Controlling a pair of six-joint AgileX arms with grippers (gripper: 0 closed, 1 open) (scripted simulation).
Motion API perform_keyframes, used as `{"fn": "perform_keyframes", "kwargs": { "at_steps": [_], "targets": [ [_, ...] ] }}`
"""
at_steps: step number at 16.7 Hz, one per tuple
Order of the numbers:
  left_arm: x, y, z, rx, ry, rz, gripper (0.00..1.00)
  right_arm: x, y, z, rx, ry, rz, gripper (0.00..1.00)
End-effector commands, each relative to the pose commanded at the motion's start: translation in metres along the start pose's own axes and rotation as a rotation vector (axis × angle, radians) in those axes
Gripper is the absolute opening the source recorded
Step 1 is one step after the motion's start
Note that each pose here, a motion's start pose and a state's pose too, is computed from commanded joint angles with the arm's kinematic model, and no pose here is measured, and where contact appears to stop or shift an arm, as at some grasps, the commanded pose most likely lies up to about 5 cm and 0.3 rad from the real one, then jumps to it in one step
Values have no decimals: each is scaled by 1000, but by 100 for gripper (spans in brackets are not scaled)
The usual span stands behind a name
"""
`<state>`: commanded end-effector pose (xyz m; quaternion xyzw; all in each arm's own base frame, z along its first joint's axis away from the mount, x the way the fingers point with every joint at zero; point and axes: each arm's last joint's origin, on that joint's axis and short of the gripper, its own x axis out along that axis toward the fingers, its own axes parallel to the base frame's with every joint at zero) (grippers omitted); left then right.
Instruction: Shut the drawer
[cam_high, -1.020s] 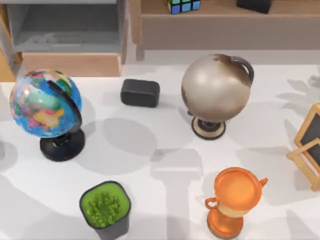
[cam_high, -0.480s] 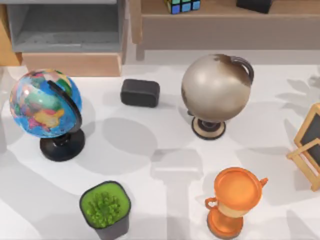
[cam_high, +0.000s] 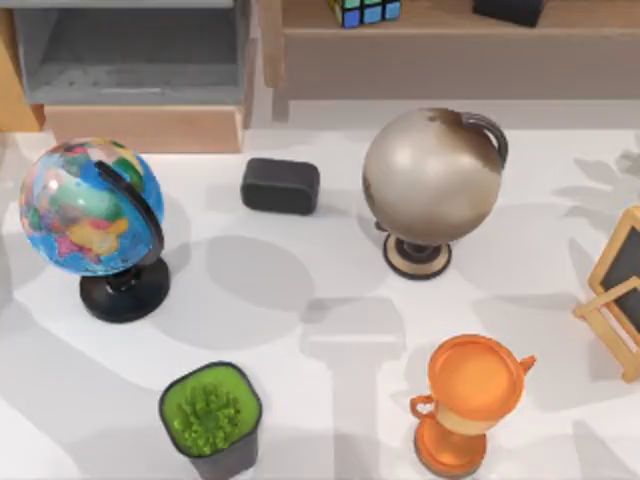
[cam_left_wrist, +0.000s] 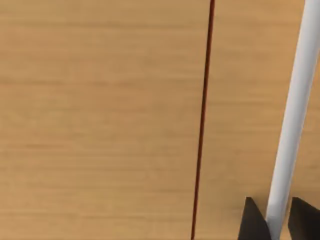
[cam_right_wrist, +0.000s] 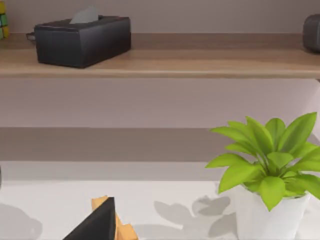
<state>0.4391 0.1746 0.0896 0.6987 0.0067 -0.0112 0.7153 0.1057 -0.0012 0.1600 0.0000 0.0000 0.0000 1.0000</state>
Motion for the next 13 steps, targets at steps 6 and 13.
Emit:
{"fn": "perform_keyframes", "kwargs": {
  "at_steps": [6,13],
  "targets": [
    [0,0,0,0,0,0,90,0,0,0,0,0,0,100],
    [0,0,0,0,0,0,100,0,0,0,0,0,0,100]
  ]
}}
